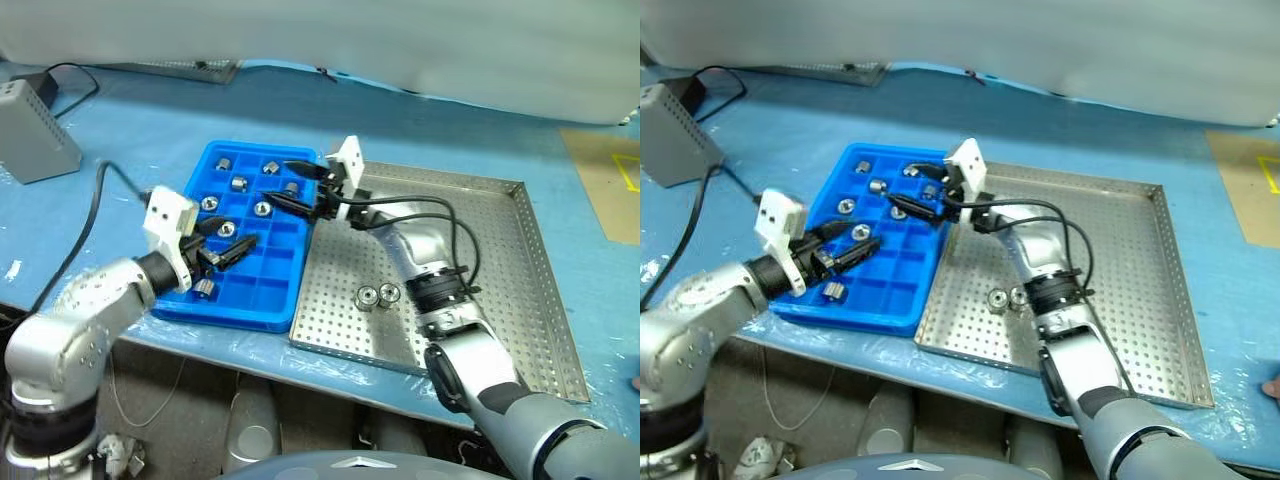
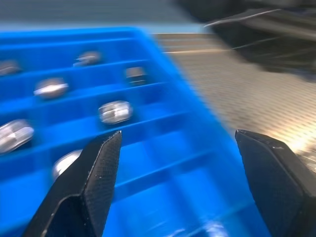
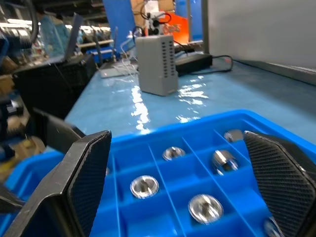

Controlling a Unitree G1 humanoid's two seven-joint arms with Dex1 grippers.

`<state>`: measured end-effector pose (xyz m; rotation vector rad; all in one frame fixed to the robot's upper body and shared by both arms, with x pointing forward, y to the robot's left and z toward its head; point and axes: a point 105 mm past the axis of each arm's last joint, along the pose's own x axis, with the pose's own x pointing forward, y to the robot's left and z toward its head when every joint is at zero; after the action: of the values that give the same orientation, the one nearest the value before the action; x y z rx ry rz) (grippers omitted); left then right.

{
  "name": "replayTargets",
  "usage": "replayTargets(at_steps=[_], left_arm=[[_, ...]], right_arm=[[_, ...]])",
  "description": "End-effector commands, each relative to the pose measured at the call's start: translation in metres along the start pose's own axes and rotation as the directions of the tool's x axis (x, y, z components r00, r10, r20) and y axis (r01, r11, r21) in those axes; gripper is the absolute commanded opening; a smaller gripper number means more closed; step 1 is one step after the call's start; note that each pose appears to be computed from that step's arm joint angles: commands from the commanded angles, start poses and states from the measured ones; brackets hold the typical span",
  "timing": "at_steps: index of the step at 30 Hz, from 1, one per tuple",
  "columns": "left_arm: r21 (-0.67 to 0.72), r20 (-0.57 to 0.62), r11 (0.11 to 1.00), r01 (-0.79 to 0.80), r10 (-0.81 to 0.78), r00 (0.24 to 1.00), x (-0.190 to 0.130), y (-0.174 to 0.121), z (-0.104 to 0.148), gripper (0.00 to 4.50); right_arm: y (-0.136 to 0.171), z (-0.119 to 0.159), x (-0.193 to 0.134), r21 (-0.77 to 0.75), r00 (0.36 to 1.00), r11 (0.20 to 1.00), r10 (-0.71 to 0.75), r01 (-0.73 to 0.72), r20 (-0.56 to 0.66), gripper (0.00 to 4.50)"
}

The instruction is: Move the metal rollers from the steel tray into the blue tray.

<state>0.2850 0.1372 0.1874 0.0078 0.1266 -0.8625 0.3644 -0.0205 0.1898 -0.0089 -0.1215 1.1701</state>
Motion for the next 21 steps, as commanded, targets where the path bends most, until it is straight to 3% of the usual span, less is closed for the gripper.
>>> replayTargets(at_steps=[1, 3, 6, 13, 17, 21], left_arm=[[0.042, 0.057, 0.989, 0.145, -0.148, 0.987, 0.017, 0.003, 0.019, 3.87], [0.051, 0.041, 0.966, 0.253, -0.255, 0.966, 0.03, -0.002, 0.019, 3.87], [0.107, -0.091, 0.896, 0.431, -0.423, 0.901, 0.057, -0.016, 0.0, 3.87], [0.25, -0.274, 0.774, 0.581, -0.519, 0.809, 0.101, -0.024, -0.033, 3.87], [0.27, -0.21, 0.767, 0.582, -0.543, 0.813, 0.118, -0.024, -0.022, 3.87], [0.29, -0.019, 0.895, 0.339, -0.348, 0.937, 0.143, 0.005, 0.007, 3.87]], right_arm=[[0.008, 0.015, -0.027, 0.001, 1.0, 1.0, 0.022, -0.022, -0.01, 4.5], [0.011, 0.006, -0.043, -0.012, 0.996, 1.0, 0.007, -0.008, -0.093, 4.5], [0.01, -0.007, -0.072, -0.042, 0.974, 0.996, -0.08, 0.072, -0.213, 4.5], [0.029, -0.041, -0.103, -0.032, 0.903, 0.995, -0.097, 0.093, -0.418, 4.5], [0.044, -0.062, -0.109, -0.013, 0.853, 0.998, -0.058, 0.06, -0.518, 4.5], [0.05, -0.072, -0.103, 0.009, 0.835, 1.0, -0.017, 0.027, -0.55, 4.5]])
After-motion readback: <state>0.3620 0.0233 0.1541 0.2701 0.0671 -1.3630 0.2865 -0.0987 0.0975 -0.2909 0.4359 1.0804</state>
